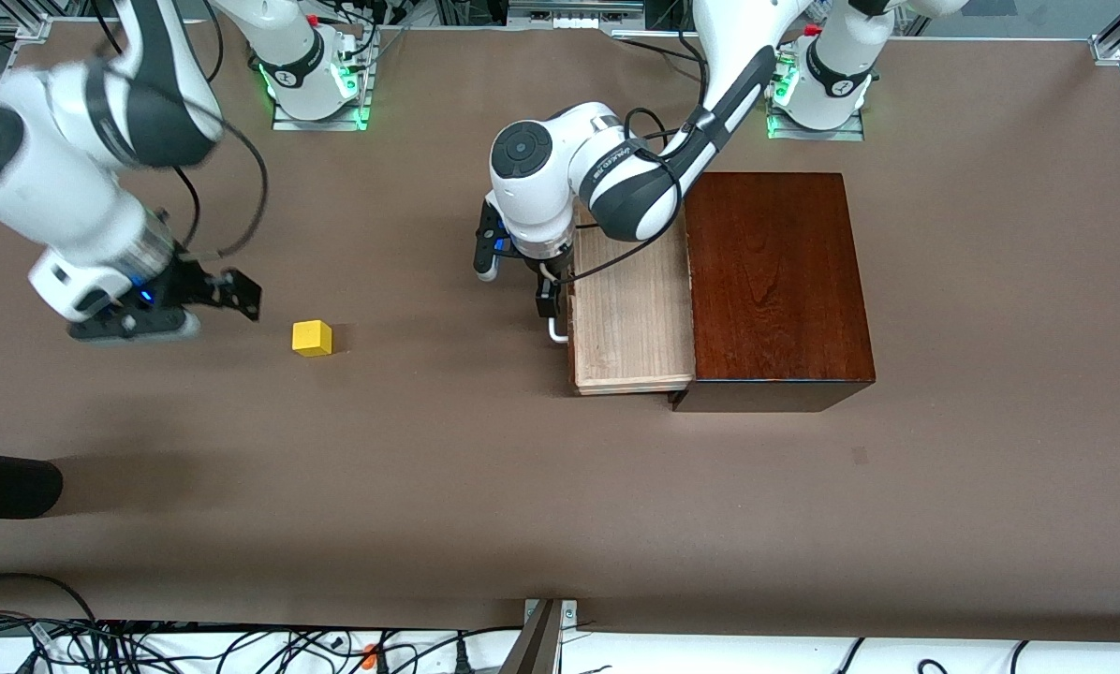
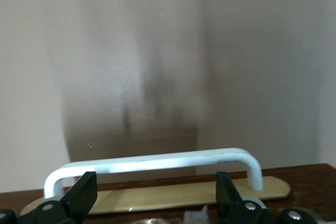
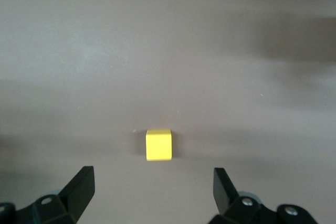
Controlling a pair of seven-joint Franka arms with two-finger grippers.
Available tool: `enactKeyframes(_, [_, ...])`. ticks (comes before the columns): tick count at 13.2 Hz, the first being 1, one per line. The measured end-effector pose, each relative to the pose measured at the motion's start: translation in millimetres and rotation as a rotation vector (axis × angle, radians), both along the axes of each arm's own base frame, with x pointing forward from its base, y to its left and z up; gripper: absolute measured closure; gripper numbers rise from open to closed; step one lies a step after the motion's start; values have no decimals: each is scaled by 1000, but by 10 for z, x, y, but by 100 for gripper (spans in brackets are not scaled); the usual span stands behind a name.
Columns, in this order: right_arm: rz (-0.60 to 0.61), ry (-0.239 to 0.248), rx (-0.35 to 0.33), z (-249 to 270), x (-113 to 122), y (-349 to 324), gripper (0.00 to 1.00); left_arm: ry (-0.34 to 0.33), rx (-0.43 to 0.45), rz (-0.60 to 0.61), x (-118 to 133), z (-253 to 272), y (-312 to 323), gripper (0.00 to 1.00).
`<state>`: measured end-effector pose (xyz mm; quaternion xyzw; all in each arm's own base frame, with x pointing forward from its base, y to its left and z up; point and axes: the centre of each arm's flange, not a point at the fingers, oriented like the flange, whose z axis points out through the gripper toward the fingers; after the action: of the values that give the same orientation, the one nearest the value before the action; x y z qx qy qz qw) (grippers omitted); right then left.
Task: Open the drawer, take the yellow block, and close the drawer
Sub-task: 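Place the cube on the table with the right gripper while the left gripper approaches, then push the drawer shut with the left gripper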
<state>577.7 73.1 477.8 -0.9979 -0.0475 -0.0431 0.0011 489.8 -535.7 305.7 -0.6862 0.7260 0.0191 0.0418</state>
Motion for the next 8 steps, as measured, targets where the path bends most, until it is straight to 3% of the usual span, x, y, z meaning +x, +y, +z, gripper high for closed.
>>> enactKeyframes(4, [3,44,-5,375,-223,-8,0,18,34,10,-1,31,39,0])
enactKeyframes(8, [1,81,-2,809,-263,-7,0,50,118,34,41,62,202,0])
